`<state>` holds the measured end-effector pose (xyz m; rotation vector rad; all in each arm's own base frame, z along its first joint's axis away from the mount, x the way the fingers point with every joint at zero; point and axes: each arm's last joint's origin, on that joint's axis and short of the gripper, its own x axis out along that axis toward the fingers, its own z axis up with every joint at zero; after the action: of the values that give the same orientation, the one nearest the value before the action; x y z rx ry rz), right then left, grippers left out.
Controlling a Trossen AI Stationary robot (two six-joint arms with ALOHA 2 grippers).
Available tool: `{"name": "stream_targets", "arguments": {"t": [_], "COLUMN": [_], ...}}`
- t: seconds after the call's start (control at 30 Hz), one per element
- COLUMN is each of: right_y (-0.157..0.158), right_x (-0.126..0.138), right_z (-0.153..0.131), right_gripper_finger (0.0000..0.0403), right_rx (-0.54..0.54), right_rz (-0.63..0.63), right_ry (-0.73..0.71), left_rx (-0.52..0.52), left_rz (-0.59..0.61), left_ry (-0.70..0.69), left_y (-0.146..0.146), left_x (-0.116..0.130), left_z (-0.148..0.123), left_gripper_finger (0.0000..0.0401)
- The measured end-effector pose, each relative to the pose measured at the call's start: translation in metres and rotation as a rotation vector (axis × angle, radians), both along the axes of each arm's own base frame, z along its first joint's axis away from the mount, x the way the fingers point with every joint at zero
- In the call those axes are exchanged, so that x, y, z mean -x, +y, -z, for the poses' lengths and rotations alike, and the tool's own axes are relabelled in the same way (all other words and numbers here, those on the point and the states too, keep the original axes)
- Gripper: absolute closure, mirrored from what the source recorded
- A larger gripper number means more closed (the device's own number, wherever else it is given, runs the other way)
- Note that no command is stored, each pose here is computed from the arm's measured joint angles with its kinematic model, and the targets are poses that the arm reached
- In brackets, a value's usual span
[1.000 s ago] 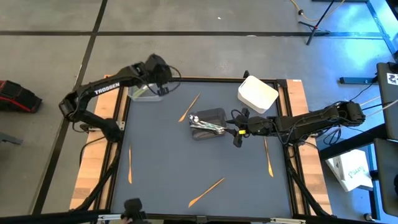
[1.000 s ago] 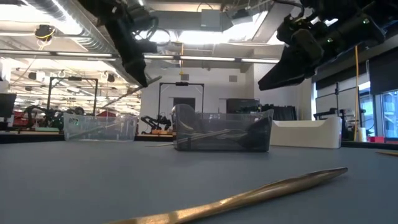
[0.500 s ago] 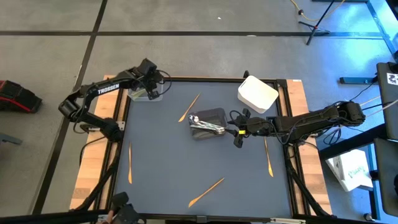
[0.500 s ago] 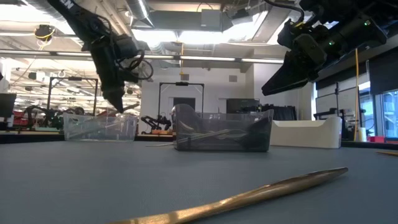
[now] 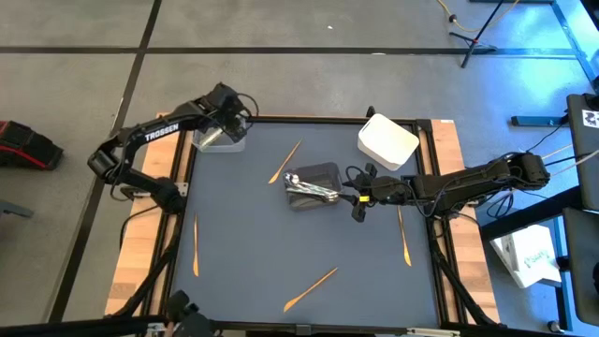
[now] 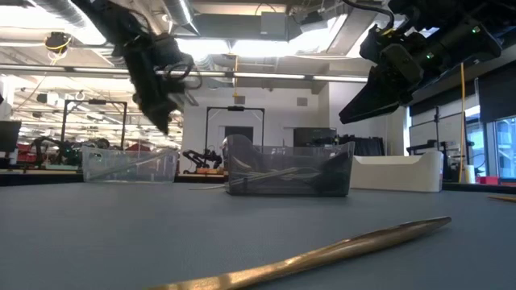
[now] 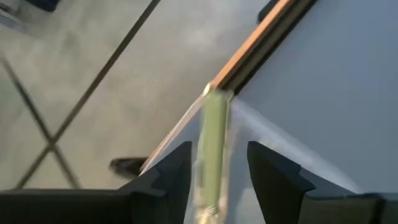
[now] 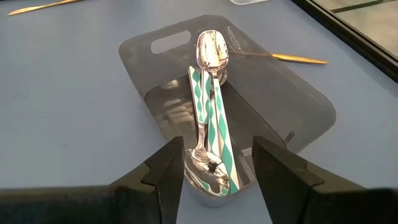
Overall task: Sort silverware by color (type)
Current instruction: Put the green table knife into the transparent bin, then put the top gold table knife into the white bin
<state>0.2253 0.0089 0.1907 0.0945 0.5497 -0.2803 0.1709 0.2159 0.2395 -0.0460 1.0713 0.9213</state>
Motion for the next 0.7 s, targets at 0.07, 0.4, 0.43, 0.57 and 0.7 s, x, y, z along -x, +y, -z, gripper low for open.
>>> {"name": "stream_targets", "arguments": {"t": [0.07, 0.4, 0.43, 0.57, 0.7], "right_y": [0.0, 0.0, 0.0, 0.0, 0.0], "right_x": [0.0, -0.001, -0.001, -0.001, -0.002], "right_z": [0.0, -0.001, -0.001, -0.001, -0.003], "right_gripper_finger": [0.0224, 0.0224, 0.0224, 0.0224, 0.0224], "right_rx": [0.0, 0.0, 0.0, 0.0, -0.002], "right_rz": [0.0, 0.0, 0.0, 0.0, 0.001], "right_ry": [-0.001, -0.011, -0.012, -0.013, -0.035], "left_rx": [0.005, 0.126, 0.144, 0.255, 0.364], "left_rz": [0.009, 0.179, 0.183, 0.19, 0.162], "left_ry": [-0.066, -0.478, -0.485, -0.493, -0.475], "left_y": [-0.003, -0.023, -0.023, -0.016, 0.001], "left_x": [-0.009, -0.063, -0.069, -0.087, -0.104], "left_z": [-0.01, -0.027, -0.023, 0.002, 0.025], "left_gripper_finger": [0.0249, 0.0249, 0.0249, 0.0249, 0.0249]}}
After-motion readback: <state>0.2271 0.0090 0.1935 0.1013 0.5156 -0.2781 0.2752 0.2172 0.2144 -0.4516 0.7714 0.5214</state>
